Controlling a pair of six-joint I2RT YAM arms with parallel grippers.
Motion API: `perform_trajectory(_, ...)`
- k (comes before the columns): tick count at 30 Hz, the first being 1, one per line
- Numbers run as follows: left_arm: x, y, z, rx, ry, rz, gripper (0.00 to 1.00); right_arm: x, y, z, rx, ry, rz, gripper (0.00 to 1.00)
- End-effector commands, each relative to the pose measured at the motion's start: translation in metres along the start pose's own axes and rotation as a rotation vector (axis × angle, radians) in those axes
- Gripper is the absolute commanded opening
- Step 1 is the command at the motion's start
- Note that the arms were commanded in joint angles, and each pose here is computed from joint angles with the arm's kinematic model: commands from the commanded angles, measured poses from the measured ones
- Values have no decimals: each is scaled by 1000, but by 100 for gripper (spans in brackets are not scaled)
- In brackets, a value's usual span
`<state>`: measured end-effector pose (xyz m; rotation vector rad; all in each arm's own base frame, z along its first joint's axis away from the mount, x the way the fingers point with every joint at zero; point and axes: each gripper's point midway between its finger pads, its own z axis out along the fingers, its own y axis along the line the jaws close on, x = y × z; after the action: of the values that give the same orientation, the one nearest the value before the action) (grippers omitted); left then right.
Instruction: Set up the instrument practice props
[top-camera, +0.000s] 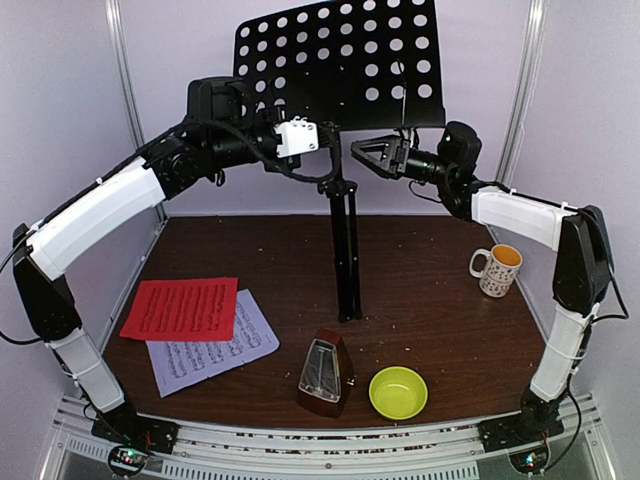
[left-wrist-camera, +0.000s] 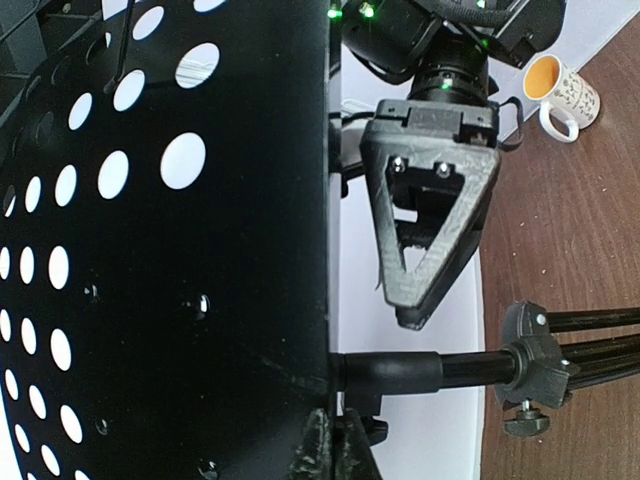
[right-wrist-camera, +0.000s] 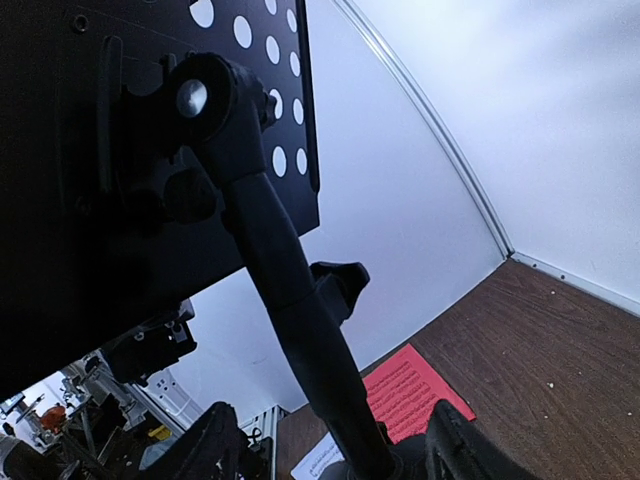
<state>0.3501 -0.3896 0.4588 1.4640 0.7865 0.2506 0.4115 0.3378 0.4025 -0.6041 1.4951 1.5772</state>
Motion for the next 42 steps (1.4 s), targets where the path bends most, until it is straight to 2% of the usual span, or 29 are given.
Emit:
perform_trajectory(1, -75, 145, -82, -518, -220, 86, 0, -8, 24, 11, -76, -4, -50, 63)
perform_trajectory(9, -89, 142, -80, -517, -266, 74, 0, -3, 28, 24, -128, -3, -36, 51)
perform_trajectory(17, -94, 140, -80, -511, -276, 77, 0, -2, 31, 26, -131, 1, -37, 33)
perform_trajectory(27, -93, 132, -75, -487, -245, 112, 0, -18, 33, 28, -87, -30, -81, 0)
perform_trajectory(34, -86, 129, -75, -485, -185, 147, 1, -49, 45, 23, -85, -102, -131, 0)
perform_trajectory(38, -76, 129, -80, -501, -136, 141, 17, -72, 56, 16, -86, -156, -163, 0)
perform_trajectory(42, -65, 128, -87, -519, -90, 101, 39, -95, 67, 8, -83, -221, -197, 0)
